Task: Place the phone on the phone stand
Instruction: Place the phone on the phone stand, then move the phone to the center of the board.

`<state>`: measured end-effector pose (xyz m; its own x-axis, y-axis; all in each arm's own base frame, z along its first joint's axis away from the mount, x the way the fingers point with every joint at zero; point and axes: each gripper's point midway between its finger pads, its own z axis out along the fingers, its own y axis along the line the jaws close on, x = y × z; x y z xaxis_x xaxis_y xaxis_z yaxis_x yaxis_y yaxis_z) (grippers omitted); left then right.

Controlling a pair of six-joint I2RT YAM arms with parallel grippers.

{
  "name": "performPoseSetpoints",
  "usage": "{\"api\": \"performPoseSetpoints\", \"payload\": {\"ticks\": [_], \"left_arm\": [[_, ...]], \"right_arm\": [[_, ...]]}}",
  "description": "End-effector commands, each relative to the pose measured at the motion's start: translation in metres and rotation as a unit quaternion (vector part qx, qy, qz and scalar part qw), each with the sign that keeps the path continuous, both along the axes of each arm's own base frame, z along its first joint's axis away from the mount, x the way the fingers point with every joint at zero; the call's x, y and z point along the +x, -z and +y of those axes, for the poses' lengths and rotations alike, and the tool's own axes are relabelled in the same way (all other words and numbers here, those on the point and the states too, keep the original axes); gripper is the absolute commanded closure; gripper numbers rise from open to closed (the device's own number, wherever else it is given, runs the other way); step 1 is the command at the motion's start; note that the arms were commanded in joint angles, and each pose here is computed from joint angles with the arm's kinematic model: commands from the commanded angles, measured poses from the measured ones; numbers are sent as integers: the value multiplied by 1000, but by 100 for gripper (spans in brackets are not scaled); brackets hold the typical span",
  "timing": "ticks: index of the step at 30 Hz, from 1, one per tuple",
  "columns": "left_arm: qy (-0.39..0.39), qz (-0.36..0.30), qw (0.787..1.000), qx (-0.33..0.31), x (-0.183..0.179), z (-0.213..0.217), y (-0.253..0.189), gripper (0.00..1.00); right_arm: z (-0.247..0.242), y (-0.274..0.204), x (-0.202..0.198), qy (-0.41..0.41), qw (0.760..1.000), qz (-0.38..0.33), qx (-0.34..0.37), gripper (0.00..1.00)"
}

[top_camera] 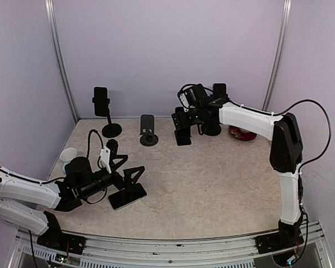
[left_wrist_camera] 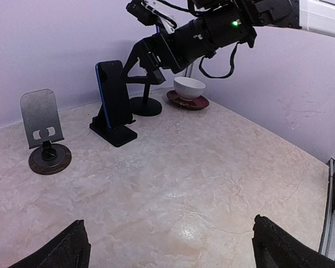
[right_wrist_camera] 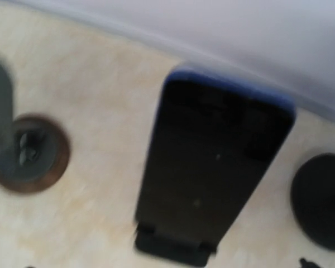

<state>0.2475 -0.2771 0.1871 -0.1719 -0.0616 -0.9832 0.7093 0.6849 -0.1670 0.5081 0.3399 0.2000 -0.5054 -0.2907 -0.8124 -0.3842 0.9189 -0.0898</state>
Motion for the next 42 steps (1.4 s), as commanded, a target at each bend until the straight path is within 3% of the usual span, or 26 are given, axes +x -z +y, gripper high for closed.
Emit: {"api": "performPoseSetpoints", "payload": {"ticks": [1, 8, 19, 24, 31, 36, 42], "left_arm": [[0, -9, 1000, -7, 3, -2, -8, 1], [12, -8, 1000, 19, 2, -6, -2, 1], [43, 21, 995, 83, 2, -22, 19, 1], [4, 54, 992, 118, 0, -20, 20, 1], [-121, 151, 971, 140, -11, 16, 47, 1], [-206, 241, 944, 89, -20, 49, 72, 1], [-229, 322, 919, -18, -39, 53, 79, 1]], "right_arm": [[-3, -15, -30, -35, 999, -9, 25, 0], [-12, 11, -94, -118, 991, 13, 67, 0], [-57, 56, -149, -117, 991, 36, 49, 0], [-53, 51, -165, -135, 986, 43, 90, 0], [-42, 51, -177, -157, 976, 57, 138, 0], [-32, 58, -181, -167, 973, 64, 148, 0], [-27, 65, -186, -170, 973, 69, 143, 0]]}}
